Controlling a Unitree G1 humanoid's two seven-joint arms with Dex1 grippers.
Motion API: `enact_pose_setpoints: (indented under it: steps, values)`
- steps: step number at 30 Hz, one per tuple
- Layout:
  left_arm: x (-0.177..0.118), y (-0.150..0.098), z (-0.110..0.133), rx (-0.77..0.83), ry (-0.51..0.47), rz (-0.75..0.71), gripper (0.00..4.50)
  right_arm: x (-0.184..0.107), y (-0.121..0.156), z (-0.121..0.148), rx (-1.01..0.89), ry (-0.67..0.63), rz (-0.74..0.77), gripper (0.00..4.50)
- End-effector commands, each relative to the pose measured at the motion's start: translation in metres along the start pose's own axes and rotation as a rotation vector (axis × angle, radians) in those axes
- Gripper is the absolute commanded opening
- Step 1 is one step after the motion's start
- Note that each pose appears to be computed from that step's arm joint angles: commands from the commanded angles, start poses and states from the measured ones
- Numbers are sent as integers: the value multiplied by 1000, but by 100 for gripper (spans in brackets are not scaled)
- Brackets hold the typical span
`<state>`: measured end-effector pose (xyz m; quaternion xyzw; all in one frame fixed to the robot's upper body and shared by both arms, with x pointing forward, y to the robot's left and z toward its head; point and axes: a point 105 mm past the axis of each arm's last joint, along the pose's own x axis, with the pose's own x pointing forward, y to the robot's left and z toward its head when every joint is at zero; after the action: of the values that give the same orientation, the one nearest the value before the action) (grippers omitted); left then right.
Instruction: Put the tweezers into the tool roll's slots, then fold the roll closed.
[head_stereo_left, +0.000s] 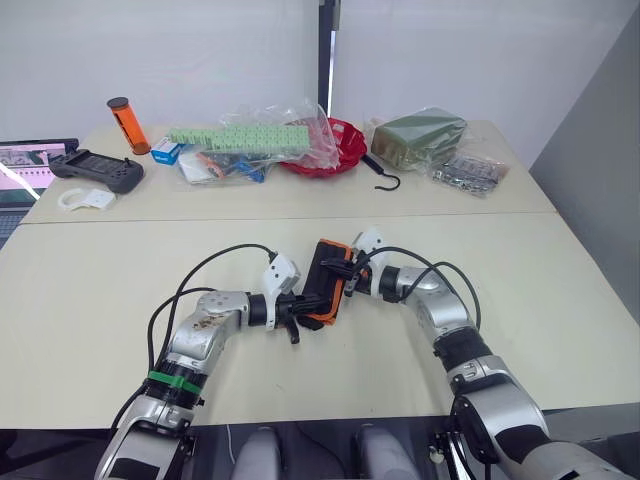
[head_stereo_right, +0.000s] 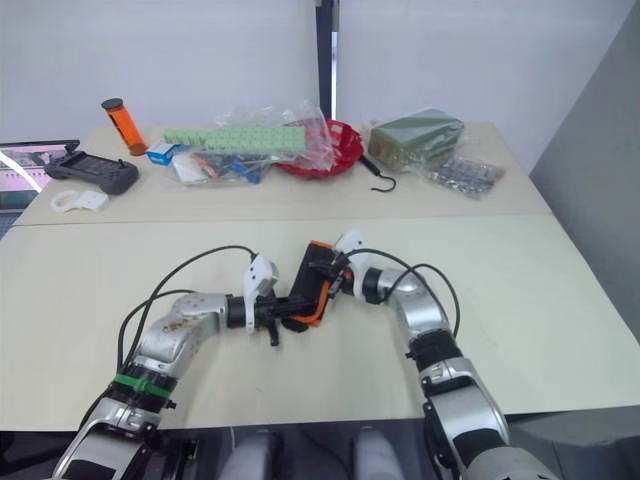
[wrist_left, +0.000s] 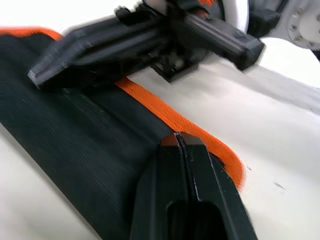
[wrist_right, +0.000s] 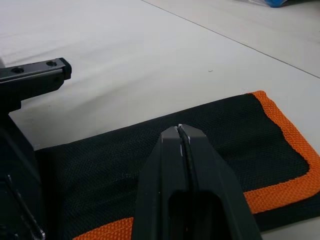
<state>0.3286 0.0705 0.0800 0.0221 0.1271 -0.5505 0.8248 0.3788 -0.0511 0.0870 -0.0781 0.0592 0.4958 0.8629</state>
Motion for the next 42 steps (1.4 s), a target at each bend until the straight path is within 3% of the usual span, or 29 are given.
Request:
enact_pose_setpoints:
  steps: [1,8,14,20,24,28,32,34,39,42]
  values:
    - [2,15,6,29,4,53,2,-2,4,-31,47,108,-12,0]
    - [18,4,-20,33,112,-25,2,-2,5,-35,48,123,-19,0]
    - [-3,-7,-50,-4,182,-32,2,-4,3,-36,46,132,-26,0]
    - [-22,-20,-53,-18,168,-19,2,-3,2,-35,38,139,-12,0]
    - [-38,-20,-34,-55,58,26,2,-3,5,-21,11,75,29,0]
    - [-62,-16,0,-82,-75,72,2,-16,4,17,-45,-117,63,0]
    - [-93,8,15,-32,-79,233,2,-44,-3,42,-108,-190,56,0]
    - [-113,25,20,5,-79,339,55,-59,-9,46,-112,-197,30,0]
    - [-169,50,28,85,-72,528,213,-101,-17,47,-77,-207,-50,149]
    - [-196,58,21,162,0,626,314,-123,-20,42,-55,-189,-112,255]
